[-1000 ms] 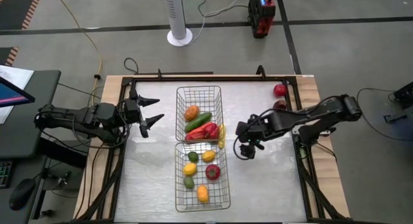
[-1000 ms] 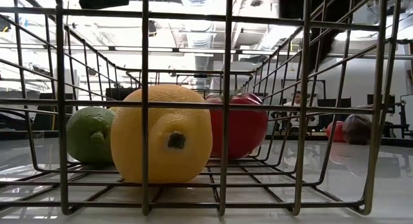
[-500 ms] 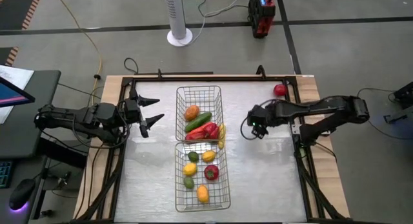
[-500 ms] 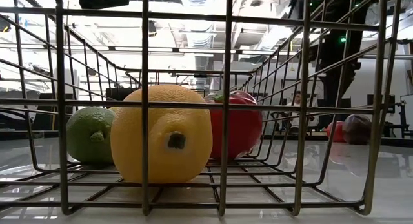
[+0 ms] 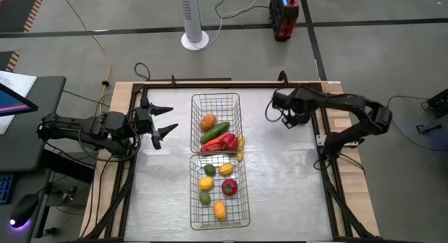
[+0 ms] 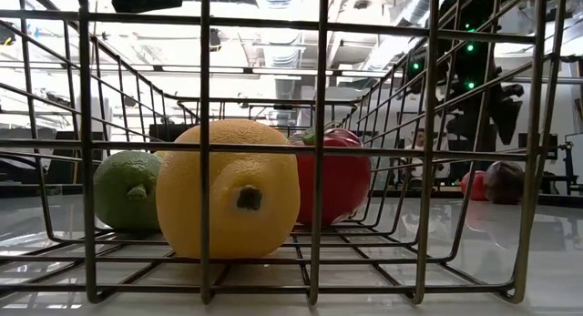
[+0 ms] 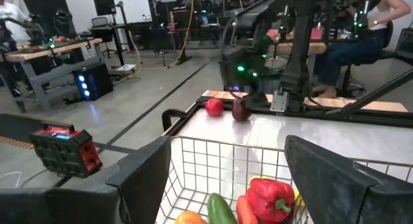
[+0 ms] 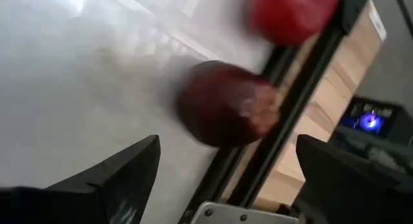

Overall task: Sort produce into baskets
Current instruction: Put the red apple into the bottom wire basket

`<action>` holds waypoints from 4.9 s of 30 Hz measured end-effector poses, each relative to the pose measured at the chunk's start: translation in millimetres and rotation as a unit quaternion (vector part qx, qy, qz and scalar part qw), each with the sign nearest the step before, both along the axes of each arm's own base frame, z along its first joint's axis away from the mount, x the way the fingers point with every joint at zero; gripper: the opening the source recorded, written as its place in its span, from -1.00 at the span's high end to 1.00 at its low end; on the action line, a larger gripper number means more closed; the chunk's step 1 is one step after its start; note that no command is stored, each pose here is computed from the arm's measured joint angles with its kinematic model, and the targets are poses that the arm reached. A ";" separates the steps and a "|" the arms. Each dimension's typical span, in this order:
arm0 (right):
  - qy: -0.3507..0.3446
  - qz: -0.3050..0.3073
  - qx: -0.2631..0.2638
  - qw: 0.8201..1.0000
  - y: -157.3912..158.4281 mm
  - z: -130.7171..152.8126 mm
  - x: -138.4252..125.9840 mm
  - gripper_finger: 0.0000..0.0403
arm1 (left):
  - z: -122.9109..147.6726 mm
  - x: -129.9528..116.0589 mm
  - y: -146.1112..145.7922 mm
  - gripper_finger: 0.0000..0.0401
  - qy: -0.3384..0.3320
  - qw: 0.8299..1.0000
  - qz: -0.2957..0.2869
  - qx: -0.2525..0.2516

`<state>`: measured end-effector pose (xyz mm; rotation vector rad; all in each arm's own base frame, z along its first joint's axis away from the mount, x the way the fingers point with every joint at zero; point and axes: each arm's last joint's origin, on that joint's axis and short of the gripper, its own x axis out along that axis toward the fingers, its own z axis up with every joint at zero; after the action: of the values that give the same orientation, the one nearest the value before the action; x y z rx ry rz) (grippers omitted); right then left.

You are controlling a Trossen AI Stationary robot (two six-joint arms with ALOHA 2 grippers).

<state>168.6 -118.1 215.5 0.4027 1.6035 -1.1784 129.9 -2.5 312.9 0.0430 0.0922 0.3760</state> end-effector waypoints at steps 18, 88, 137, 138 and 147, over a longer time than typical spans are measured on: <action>-0.059 -0.032 0.059 0.996 -32.8 -19.1 -9.5 -0.93 | 0.0 0.0 0.0 -0.46 0.001 1.000 0.000 0.001; -0.198 0.084 0.035 0.976 180.3 -13.1 16.7 -0.95 | -0.7 -0.1 0.2 -0.46 0.003 1.000 0.004 -0.004; -0.189 0.044 0.011 0.981 187.5 -27.1 2.4 -0.95 | 0.0 0.7 -0.8 -0.46 -0.007 1.000 -0.012 -0.022; -0.189 0.041 0.011 0.981 187.4 -27.1 2.3 -0.95 | -0.1 0.7 -0.8 -0.46 -0.007 1.000 -0.012 -0.022; -0.193 0.037 0.039 0.980 188.1 -39.9 0.6 -0.95 | -0.1 0.7 -0.8 -0.46 -0.007 1.000 -0.012 -0.022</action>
<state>169.2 69.9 175.6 0.5786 1.3152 -0.9167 130.6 -3.3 312.8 -0.0019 0.0868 0.3505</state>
